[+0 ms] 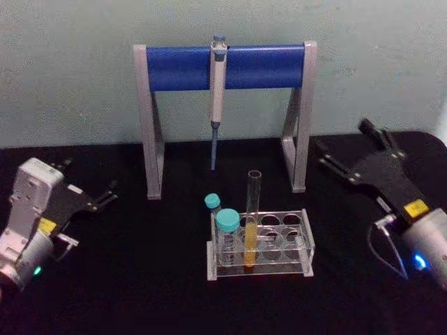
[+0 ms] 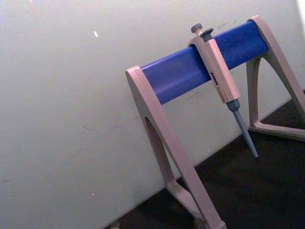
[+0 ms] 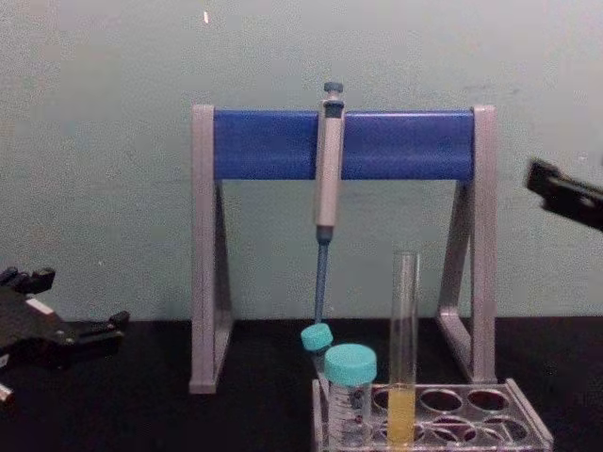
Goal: Pick up the test tube from the test tube rack, shake it, then place it back into the test tube rack.
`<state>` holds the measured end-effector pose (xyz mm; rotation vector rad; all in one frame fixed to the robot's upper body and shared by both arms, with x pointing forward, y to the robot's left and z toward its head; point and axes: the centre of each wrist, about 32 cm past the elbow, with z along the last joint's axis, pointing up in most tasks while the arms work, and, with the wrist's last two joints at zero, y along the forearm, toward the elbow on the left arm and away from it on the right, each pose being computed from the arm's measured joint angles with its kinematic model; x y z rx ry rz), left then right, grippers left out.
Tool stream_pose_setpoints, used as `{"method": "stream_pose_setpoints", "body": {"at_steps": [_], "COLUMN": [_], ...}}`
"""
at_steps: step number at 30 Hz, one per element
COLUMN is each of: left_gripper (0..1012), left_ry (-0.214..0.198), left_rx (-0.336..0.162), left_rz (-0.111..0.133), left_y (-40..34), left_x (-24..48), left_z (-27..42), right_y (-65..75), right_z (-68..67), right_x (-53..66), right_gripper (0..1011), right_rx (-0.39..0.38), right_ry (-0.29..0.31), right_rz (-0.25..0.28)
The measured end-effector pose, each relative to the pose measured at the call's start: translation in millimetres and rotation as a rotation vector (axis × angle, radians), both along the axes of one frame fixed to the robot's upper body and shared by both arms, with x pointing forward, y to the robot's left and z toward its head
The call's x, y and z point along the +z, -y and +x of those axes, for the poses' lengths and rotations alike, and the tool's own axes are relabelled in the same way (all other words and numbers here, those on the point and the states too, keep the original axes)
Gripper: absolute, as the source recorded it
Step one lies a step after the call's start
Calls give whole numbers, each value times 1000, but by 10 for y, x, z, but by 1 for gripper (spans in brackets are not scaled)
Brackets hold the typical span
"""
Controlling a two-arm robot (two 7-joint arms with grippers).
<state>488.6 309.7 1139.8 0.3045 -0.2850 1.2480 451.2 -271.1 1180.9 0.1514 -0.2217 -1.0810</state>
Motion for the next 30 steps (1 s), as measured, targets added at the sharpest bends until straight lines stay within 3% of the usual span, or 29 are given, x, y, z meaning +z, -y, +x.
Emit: {"method": "stream_pose_setpoints", "body": {"at_steps": [3, 7, 13, 20, 30], "left_gripper": [1001, 1001, 1001, 1001, 1001], "left_ry": [0, 0, 0, 0, 0], "left_rx": [0, 0, 0, 0, 0], "left_rz": [0, 0, 0, 0, 0], "left_y": [0, 0, 0, 0, 0], "left_x": [0, 0, 0, 0, 0], "left_z": [0, 0, 0, 0, 0], "right_y": [32, 67, 64, 38, 15], "right_z": [-57, -169, -254, -263, -245], "right_x": [-96, -334, -615, -792, -866], "right_gripper": [1000, 1000, 1000, 1000, 1000], "right_rx": [-57, -127, -172, -186, -180], "right_ry": [-27, -114, -246, -331, -362], "right_rz": [-5, -33, -74, -116, -142]}}
